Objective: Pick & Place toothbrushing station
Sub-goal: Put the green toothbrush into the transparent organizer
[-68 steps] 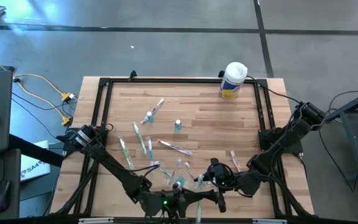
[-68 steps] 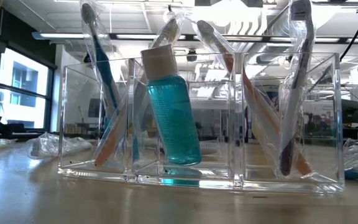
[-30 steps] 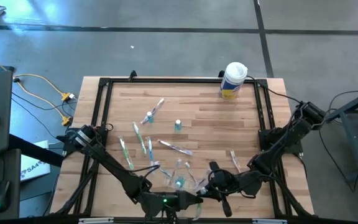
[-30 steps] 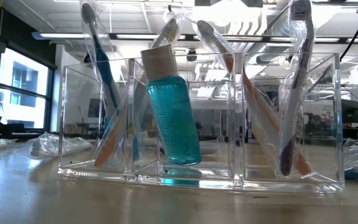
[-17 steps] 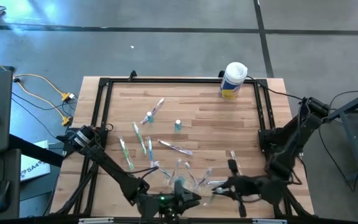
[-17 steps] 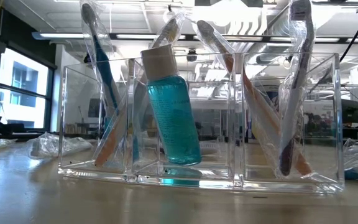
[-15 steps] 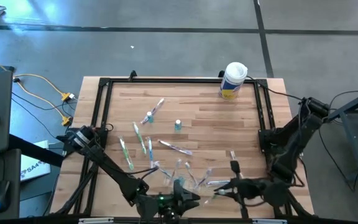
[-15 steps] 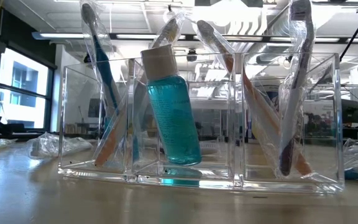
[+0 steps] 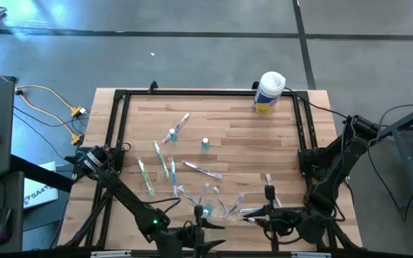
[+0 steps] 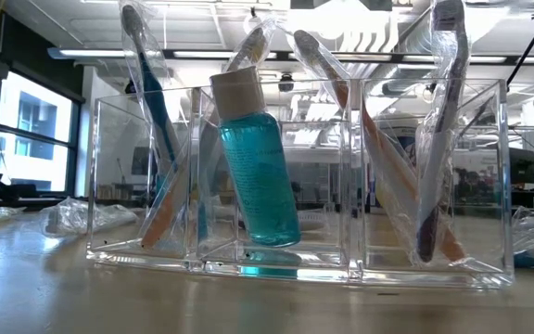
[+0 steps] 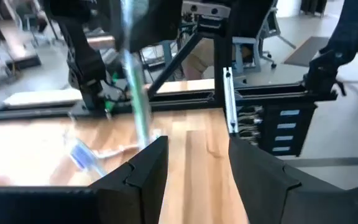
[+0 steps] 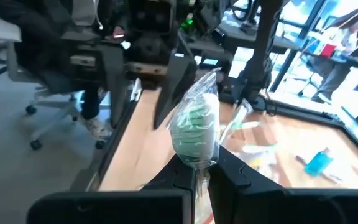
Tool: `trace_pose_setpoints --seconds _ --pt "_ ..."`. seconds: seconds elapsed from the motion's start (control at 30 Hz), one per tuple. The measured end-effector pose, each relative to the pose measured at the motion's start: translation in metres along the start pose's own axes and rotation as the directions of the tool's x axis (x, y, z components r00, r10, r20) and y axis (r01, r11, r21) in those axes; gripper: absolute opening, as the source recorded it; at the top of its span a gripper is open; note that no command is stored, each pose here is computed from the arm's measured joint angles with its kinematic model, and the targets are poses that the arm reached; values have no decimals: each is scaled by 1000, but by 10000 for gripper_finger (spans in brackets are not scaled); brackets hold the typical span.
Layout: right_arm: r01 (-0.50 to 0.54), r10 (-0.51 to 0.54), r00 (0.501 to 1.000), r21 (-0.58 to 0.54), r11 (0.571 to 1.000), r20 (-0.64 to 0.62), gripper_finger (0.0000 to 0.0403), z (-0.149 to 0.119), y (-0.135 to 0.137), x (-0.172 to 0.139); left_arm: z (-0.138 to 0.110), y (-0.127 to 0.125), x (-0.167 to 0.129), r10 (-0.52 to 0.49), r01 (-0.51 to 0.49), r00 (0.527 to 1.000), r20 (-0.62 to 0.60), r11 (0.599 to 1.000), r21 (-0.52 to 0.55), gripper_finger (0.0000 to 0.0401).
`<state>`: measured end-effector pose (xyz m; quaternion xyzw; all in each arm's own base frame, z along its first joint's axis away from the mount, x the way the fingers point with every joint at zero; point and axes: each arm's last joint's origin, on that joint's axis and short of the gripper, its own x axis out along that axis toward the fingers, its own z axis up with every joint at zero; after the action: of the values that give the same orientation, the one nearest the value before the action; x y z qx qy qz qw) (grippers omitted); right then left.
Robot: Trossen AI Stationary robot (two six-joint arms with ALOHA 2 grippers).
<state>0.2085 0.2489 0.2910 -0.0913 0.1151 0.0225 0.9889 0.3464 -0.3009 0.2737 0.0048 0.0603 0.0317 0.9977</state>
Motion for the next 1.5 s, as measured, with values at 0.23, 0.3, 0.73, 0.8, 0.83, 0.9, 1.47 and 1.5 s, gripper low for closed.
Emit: trace_pose_setpoints --seconds 0.23,0.3,0.73,0.8,0.83,0.9,1.47,1.5 --pt "-9 9 1000 -6 1000 2 11 -4 -4 24 0 -2 -2 -7 6 1000 0 998 -69 168" --pt "-24 24 1000 25 999 -19 11 -7 -7 31 0 -4 -4 -10 10 1000 1 996 -91 168" --pt "67 -66 995 10 998 -75 11 -38 1 70 -10 -4 -6 -3 2 998 -69 1000 -16 168" --pt "88 -87 994 20 996 -65 11 -39 2 71 -10 -4 -6 -2 3 997 -75 1000 14 168" --pt "101 -99 993 29 994 -63 11 -40 2 72 -10 -4 -6 -3 5 997 -75 1000 31 168" --pt "114 -111 991 42 993 -72 11 -43 1 75 -10 -4 -6 -2 7 997 -75 998 61 168" --pt "250 -221 957 148 957 -189 11 -65 -8 85 -4 0 -8 4 5 997 -73 992 122 168" --pt "258 -228 953 140 956 -198 12 -67 -7 83 -3 0 -8 2 6 998 -70 994 112 168"
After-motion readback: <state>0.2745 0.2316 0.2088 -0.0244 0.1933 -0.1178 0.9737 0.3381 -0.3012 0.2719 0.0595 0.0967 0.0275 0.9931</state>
